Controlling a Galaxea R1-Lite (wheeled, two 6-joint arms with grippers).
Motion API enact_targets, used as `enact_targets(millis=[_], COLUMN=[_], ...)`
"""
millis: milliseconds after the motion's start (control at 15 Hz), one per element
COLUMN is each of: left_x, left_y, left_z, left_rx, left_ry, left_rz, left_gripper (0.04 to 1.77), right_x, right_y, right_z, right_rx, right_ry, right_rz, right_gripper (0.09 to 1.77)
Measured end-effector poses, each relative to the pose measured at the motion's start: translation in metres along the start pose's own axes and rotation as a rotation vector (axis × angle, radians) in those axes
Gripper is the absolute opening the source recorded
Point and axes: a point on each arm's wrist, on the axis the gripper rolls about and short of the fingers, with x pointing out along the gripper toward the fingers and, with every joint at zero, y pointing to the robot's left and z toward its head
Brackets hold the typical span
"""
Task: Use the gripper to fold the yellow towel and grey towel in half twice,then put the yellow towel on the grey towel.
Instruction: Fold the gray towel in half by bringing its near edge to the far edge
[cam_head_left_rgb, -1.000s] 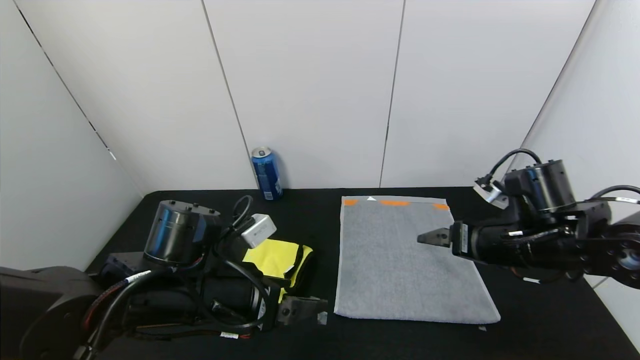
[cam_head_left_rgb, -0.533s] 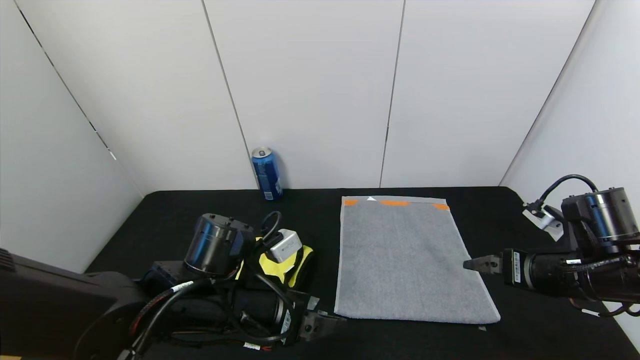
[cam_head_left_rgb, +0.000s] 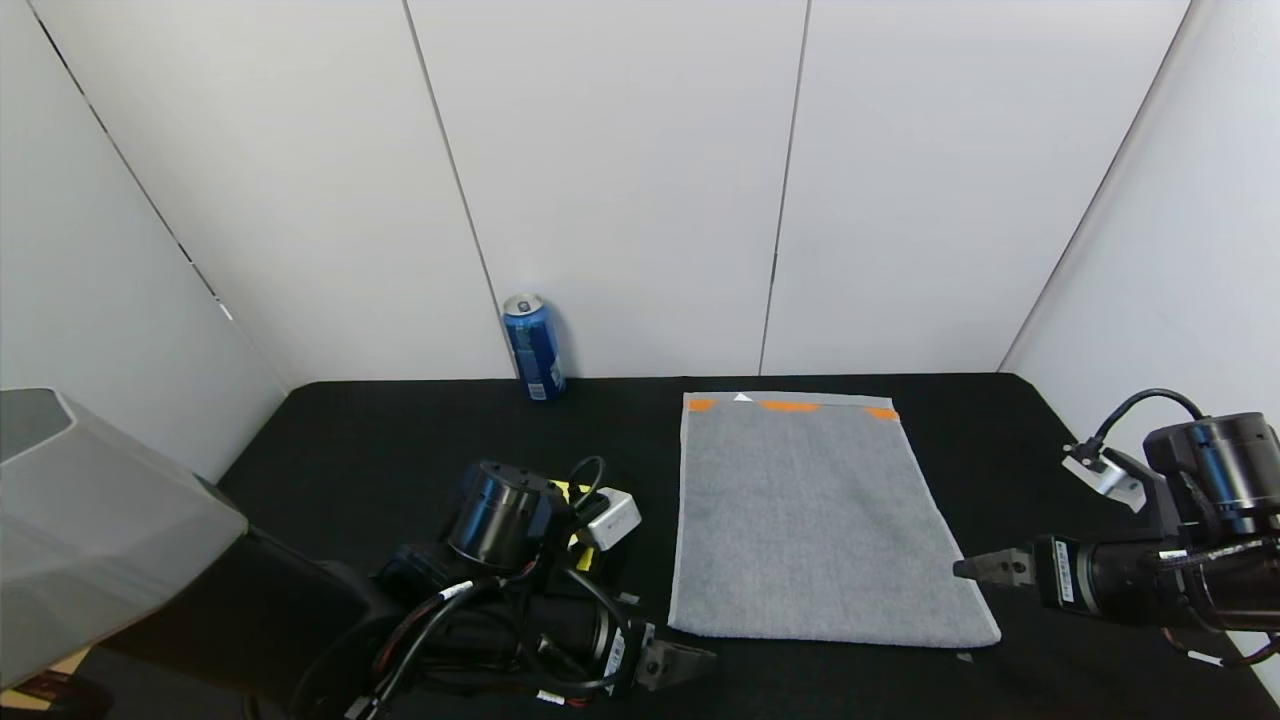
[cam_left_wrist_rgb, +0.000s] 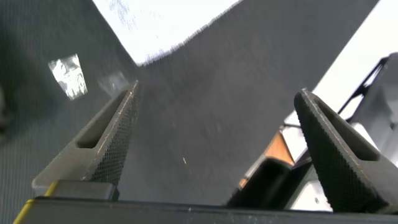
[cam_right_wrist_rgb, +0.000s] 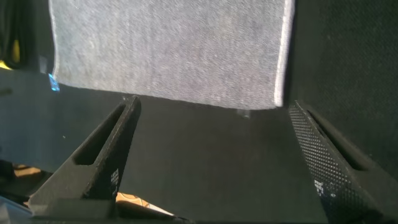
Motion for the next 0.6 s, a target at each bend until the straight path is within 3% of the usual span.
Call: enact_targets(millis=[267, 600], left_x=[0.018, 0.032], left_y=[0.010, 0.017], left_z=[-0.002, -0.002], left_rx=[0.015, 0.007], left_ry=[-0.034, -0.027], left_rz=[0.007, 0.018], left_gripper=[1.72, 1.72], right_x=[0.003, 0.016], right_y=[-0.010, -0.014], right_z=[-0.004, 0.003], right_rx=[0.004, -0.014], right_ry=[0.032, -0.027], right_rz=[0.027, 0.054], right_gripper=[1.71, 1.71])
